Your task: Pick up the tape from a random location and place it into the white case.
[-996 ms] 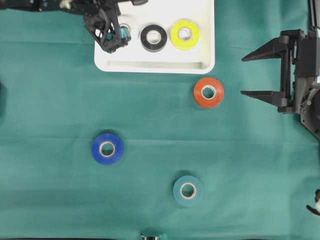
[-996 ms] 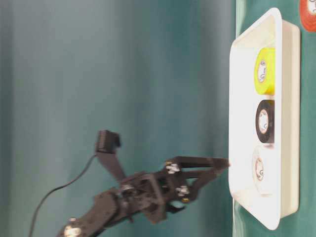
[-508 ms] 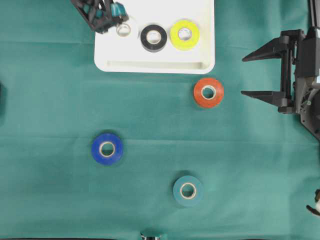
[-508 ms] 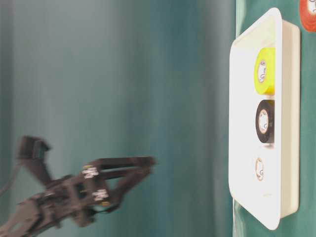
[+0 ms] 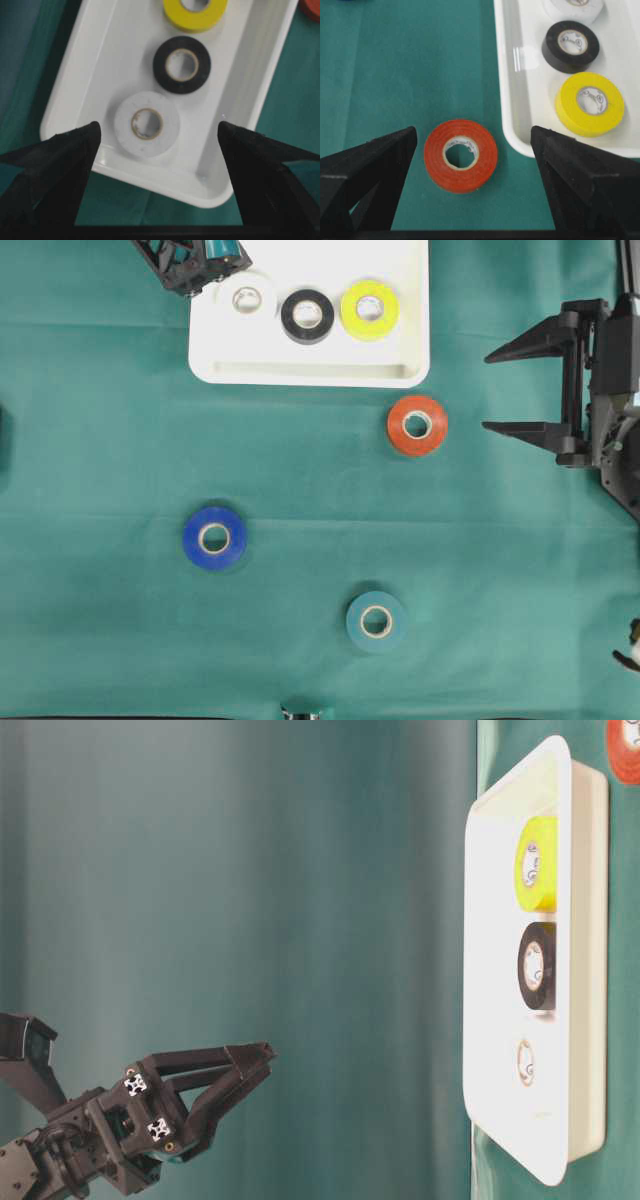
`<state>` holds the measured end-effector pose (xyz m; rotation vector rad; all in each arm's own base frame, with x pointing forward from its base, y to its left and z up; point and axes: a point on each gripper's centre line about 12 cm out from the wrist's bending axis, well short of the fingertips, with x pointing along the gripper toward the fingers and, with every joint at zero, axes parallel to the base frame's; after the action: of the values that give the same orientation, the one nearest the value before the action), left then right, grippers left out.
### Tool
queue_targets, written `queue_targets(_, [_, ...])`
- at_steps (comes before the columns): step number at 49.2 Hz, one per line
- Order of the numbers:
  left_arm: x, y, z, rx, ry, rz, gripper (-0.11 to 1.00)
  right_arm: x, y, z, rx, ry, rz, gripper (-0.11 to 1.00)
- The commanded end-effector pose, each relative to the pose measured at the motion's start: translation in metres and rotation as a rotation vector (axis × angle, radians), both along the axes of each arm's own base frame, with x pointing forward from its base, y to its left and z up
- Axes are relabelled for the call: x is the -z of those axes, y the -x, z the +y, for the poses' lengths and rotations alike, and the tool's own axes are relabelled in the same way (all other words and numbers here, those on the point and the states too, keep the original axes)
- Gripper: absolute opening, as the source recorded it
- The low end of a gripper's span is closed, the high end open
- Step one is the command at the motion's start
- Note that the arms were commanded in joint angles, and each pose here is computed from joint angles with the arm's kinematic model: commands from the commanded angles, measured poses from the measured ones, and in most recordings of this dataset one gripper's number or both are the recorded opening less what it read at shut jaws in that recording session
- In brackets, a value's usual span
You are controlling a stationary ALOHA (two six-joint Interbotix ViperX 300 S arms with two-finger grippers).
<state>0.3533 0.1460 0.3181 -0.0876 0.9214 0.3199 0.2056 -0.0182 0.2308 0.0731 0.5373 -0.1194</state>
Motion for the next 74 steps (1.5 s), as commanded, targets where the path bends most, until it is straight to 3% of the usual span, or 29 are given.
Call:
queue_targets(1, [-0.014,0.000,-0.009,0.023,-0.015,-0.035,1.00,-0.009,-0.004,0.000,0.000,0.002,-0.023,0.90])
queue_targets(12, [-0.011,-0.005,-0.031,0.079,-0.009,-0.029,1.00,-0.009,-0.004,-0.001,0.001,0.002,-0.026,0.90])
queue_targets(32, [-0.008,-0.015,-0.099,0.259,-0.006,-0.045,1.00,-0.011,-0.005,0.000,0.001,0.001,-0.031,0.90])
queue_targets(50, [-0.009,-0.016,-0.101,0.266,-0.010,-0.056,1.00,-0.012,-0.005,-0.001,0.002,0.001,-0.032,0.90])
queue_targets(61, [-0.009,-0.003,-0.102,0.266,-0.014,-0.073,1.00,-0.013,-0.004,-0.001,0.002,0.001,-0.035,0.90])
queue_targets(74, [-0.012,0.027,-0.106,0.265,-0.062,-0.267,1.00,-0.018,-0.003,0.000,-0.002,0.006,-0.056,0.90])
